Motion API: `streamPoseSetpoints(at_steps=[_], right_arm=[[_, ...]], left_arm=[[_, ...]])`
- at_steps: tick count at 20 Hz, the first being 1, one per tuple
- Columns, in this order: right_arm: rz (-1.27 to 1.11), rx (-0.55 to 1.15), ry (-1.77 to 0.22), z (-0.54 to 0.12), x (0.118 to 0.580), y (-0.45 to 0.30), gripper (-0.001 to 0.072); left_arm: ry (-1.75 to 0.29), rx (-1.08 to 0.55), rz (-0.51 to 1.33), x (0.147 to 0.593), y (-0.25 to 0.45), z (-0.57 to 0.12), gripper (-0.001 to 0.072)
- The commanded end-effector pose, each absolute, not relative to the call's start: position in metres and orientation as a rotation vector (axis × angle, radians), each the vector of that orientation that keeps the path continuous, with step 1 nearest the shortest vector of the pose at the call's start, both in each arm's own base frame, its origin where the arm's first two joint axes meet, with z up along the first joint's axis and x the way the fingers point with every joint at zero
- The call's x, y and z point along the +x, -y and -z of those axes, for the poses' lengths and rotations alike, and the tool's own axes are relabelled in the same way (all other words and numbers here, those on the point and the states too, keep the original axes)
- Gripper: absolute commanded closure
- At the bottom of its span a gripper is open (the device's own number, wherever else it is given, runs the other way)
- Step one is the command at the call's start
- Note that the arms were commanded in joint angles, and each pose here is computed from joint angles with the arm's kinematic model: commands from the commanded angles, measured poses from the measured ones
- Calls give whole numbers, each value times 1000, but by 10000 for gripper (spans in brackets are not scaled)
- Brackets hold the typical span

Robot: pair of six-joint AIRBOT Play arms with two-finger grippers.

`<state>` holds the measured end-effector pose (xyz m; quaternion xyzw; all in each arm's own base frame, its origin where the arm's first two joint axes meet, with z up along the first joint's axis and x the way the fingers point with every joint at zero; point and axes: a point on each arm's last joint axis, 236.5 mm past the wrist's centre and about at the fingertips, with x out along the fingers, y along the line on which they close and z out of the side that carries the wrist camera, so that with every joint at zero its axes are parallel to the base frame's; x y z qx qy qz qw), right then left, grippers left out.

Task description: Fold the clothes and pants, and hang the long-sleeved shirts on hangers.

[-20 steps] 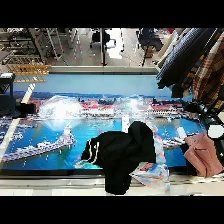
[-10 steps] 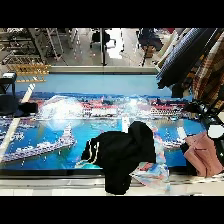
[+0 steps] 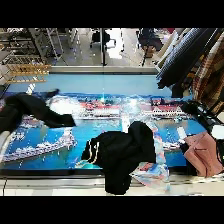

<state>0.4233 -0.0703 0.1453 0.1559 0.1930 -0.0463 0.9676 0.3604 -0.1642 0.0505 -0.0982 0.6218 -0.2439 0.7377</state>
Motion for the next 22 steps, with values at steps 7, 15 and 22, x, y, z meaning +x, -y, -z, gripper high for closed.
streamPoseSetpoints(at_steps=[7,15,22], right_arm=[[-311,327,-1106,7,347,-18,177],[-240,402,-1183,76,399,5,120],[-210,460,-1227,111,427,13,137]], left_arm=[[-1601,-196,781,304,270,14,23],[-1554,-286,679,343,279,60,26],[-1474,-294,662,359,291,64,518]])
